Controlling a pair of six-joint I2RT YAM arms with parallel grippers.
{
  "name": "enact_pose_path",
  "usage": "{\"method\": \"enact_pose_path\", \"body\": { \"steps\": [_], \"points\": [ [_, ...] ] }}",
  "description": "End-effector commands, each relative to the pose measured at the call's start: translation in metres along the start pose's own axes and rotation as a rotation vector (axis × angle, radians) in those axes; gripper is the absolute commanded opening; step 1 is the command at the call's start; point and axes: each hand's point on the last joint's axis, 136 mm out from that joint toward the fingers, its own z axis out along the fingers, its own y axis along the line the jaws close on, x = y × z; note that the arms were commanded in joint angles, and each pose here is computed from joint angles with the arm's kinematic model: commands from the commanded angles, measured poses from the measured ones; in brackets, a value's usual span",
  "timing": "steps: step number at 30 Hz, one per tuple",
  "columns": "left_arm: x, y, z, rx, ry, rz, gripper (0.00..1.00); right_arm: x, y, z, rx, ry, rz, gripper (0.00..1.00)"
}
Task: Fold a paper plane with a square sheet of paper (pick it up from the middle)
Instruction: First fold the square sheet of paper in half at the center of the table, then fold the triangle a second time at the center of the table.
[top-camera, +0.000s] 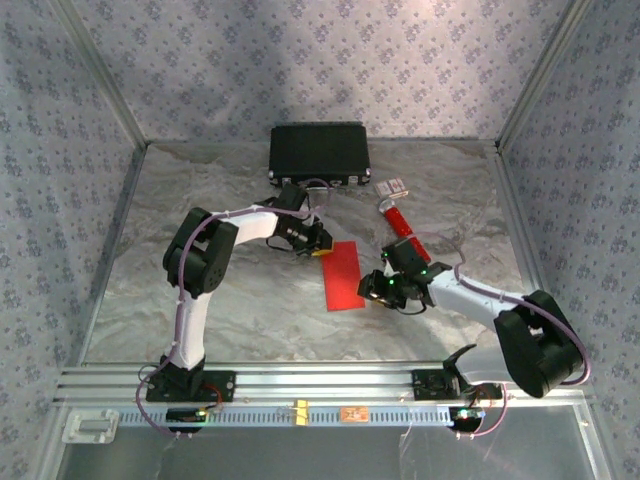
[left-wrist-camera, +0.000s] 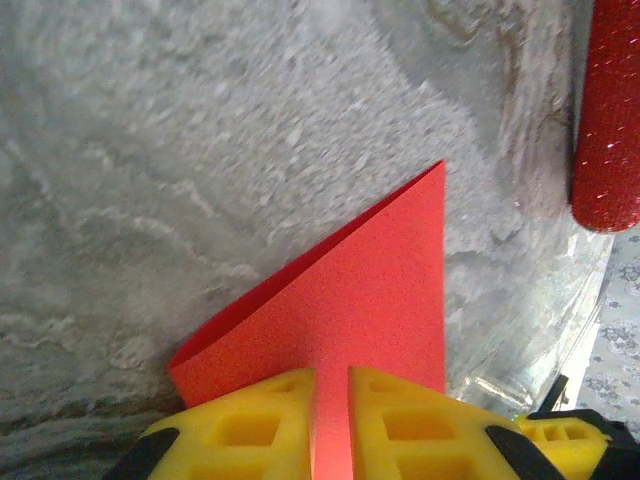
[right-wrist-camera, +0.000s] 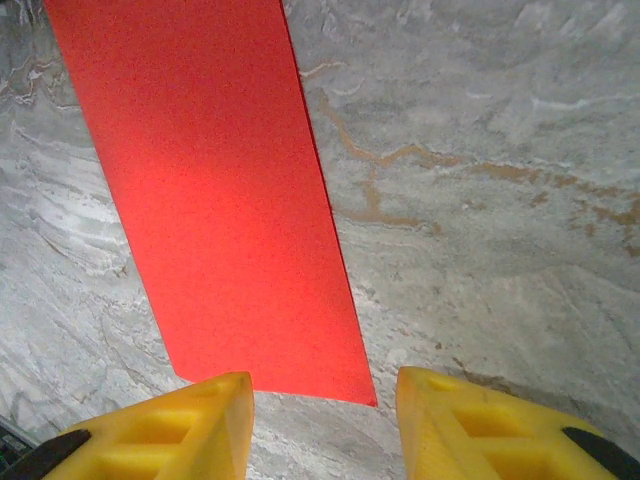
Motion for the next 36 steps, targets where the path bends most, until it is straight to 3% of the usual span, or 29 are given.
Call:
{"method": "enact_pose_path", "body": {
  "steps": [1,12,22,36],
  "points": [
    [-0.013,-0.022,-0.011,0.029,-0.028,0.043,0.16,0.003,-0.008,-0.001,0.015,-0.003,0.035,0.43],
    [0.009,0.018,0.008,-0.04,0.023,-0.017,0.15,0.006,0.006,0.002,-0.075,0.024,0.034,0.46],
    [0.031,0.049,0.019,-0.079,0.057,-0.055,0.15,0.016,0.0,0.008,-0.064,0.087,0.063,0.46],
    [0.033,0.048,0.016,-0.071,0.052,-0.06,0.15,0.021,0.0,0.017,-0.07,0.122,0.09,0.46]
  ]
}}
